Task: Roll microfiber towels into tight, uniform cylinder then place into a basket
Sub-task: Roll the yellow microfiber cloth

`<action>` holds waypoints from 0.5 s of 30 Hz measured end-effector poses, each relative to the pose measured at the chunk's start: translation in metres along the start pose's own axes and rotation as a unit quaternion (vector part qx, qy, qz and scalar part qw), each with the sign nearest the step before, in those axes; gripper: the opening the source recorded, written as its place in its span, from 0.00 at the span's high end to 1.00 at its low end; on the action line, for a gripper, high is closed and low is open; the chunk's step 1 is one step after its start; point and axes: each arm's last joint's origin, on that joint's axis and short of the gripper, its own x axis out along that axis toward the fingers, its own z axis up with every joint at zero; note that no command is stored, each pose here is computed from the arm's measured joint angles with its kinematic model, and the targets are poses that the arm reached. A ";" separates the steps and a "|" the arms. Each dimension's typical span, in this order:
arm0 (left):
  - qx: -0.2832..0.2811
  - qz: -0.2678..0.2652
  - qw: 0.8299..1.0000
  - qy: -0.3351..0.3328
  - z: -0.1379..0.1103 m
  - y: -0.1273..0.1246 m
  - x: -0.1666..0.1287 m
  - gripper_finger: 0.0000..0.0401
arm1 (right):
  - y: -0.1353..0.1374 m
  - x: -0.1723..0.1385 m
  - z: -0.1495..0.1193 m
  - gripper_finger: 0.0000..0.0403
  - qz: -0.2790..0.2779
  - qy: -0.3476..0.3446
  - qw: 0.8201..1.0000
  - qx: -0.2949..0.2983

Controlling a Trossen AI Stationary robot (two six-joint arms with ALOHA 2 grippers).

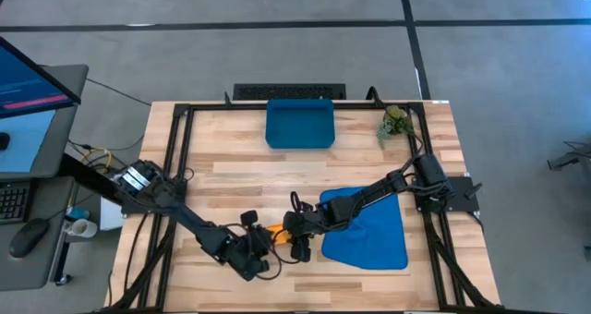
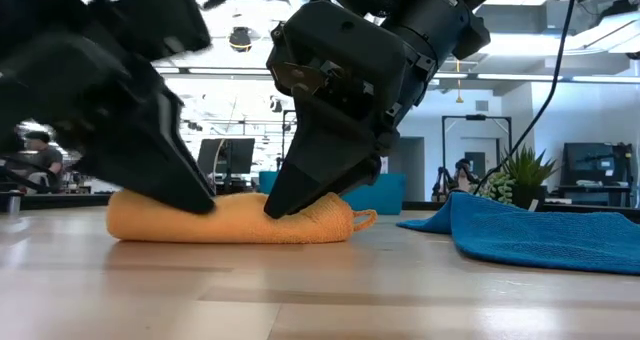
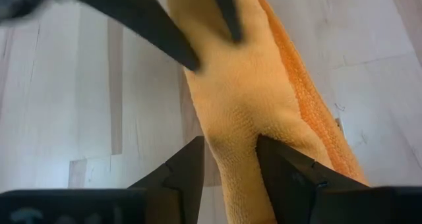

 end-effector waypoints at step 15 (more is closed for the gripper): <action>-0.005 0.024 0.999 -0.047 -0.008 -0.010 -0.010 0.72 | 0.002 0.000 -0.001 0.58 0.000 -0.001 1.000 -0.002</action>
